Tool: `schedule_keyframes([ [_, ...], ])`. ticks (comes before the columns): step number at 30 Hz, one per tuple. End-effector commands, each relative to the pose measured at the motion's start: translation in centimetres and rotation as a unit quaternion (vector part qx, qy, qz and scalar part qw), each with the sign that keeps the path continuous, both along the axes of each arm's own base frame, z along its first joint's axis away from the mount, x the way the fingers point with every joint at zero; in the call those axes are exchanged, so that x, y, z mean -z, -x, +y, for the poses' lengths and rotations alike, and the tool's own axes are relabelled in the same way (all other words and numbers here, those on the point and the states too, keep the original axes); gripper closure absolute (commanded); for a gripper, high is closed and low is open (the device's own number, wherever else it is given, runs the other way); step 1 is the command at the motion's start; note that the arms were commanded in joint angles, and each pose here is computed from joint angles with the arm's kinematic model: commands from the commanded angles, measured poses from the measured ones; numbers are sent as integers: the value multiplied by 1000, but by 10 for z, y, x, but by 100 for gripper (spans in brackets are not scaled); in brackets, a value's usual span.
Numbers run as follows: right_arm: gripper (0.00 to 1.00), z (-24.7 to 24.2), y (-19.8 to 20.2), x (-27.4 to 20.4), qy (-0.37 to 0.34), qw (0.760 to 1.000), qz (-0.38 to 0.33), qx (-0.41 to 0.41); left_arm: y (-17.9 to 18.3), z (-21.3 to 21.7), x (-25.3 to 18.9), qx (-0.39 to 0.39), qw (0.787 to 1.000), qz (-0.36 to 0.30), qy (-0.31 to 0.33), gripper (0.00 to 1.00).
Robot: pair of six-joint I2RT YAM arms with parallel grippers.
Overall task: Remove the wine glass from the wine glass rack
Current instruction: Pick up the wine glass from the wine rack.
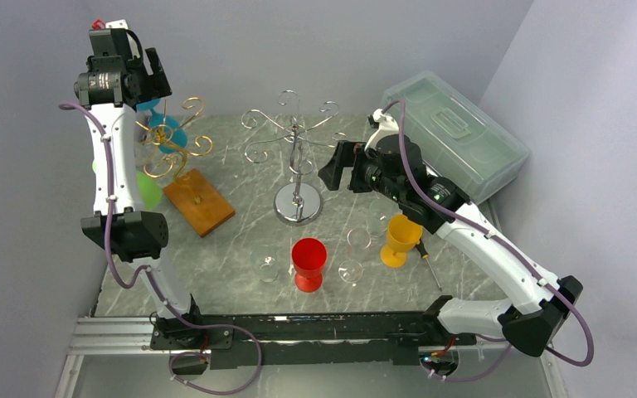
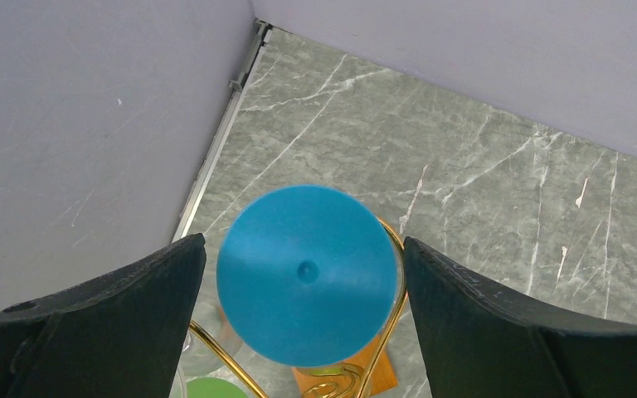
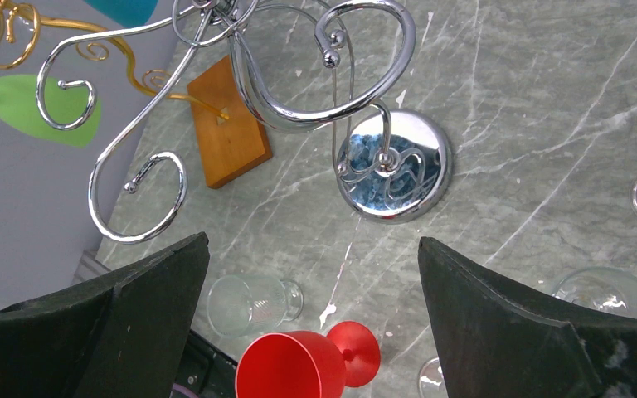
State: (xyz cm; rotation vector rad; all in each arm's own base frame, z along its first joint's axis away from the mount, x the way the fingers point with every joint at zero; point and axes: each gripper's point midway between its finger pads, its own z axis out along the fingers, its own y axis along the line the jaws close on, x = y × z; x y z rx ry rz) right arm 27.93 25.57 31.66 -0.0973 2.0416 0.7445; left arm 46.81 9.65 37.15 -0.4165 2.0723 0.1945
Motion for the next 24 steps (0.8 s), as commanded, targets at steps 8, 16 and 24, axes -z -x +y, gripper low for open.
schedule_keyframes([
  [8,0,4,-3,-19,-24,999,-22,-3,-2,0,-6,1,1000,-19,4,15],
  [16,0,4,-3,-20,-25,999,-22,-3,-2,-4,-13,11,999,-30,9,32],
  [24,0,4,-3,-21,-26,999,-22,-4,-1,-9,-39,28,997,-73,4,46],
])
